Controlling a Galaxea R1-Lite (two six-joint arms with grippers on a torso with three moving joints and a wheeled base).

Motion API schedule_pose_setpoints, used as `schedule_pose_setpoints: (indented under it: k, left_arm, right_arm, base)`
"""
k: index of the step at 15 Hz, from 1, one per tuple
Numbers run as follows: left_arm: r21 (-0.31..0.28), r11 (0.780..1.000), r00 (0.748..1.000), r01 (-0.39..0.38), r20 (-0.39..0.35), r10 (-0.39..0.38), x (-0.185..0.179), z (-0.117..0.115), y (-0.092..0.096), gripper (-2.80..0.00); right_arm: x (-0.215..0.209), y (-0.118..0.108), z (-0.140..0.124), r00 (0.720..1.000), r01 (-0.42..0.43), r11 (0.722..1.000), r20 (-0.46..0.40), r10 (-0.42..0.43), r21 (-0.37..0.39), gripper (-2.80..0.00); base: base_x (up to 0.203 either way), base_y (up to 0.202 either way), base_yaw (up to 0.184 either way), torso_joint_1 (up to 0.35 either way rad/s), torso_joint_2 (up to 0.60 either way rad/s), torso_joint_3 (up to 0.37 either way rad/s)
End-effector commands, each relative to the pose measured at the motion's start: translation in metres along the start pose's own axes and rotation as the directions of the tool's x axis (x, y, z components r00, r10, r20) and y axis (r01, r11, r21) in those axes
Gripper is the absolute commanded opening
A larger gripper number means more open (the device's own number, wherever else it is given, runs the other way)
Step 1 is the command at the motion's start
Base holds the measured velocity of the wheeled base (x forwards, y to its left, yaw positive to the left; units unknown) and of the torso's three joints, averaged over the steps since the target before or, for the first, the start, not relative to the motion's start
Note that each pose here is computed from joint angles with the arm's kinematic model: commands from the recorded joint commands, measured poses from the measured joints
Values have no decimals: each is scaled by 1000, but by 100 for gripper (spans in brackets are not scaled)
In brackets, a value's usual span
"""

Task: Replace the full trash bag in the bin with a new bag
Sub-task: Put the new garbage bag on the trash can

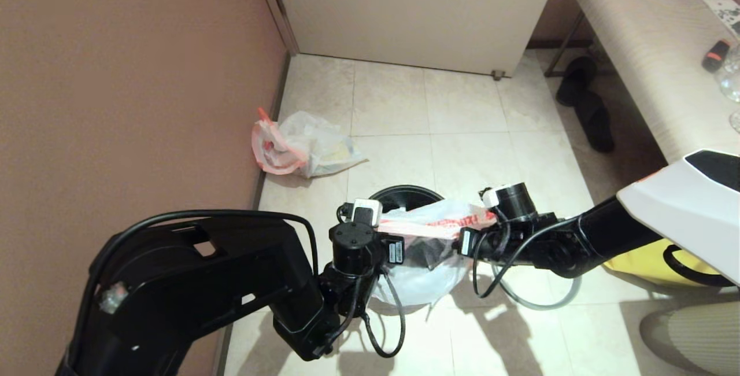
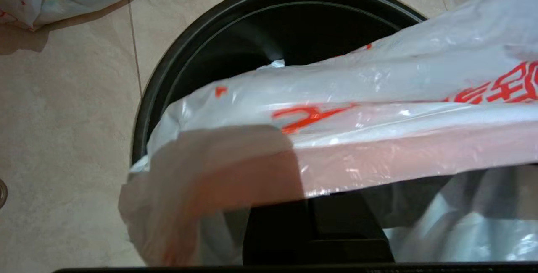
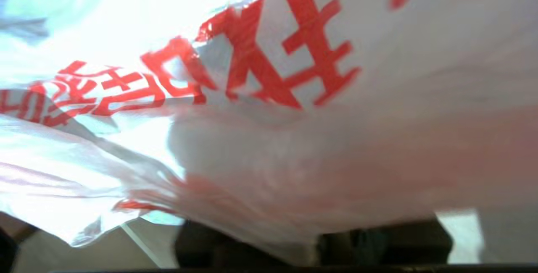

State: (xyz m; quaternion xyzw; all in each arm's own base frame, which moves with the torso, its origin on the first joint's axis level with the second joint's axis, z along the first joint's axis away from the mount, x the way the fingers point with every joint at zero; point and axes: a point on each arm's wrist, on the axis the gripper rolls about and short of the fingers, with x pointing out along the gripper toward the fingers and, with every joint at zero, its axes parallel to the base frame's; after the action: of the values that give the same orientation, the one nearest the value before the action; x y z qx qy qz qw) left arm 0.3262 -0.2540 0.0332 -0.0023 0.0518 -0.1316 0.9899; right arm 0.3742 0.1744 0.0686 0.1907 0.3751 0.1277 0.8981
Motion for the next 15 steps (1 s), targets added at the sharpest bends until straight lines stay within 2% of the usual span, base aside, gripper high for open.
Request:
schedule_pose_setpoints:
  k: [1, 3, 8, 15]
  left_arm:
    - [-4, 1000, 1000, -5, 6, 5, 2, 0, 1, -280]
    - [3, 1000, 1000, -14, -8, 14, 6, -9, 2, -280]
    - [3, 999, 999, -41, 2, 41, 12, -7, 11, -280]
    - [9, 995, 994, -95, 62, 94, 18, 17, 32, -280]
  right_arm:
    - [2, -3, -1, 999, -21, 1000, 45, 21, 3, 0]
    - [2, -4, -1, 999, -13, 1000, 39, 13, -3, 0]
    - [-12, 0, -4, 999, 20, 999, -29, -21, -42, 0]
    - [5, 5, -15, 998, 20, 997, -62, -25, -71, 0]
  base:
    - [0, 0, 0, 0, 0, 0]
    - [0, 0, 0, 0, 0, 0]
    - [0, 0, 0, 0, 0, 0]
    - [0, 0, 0, 0, 0, 0]
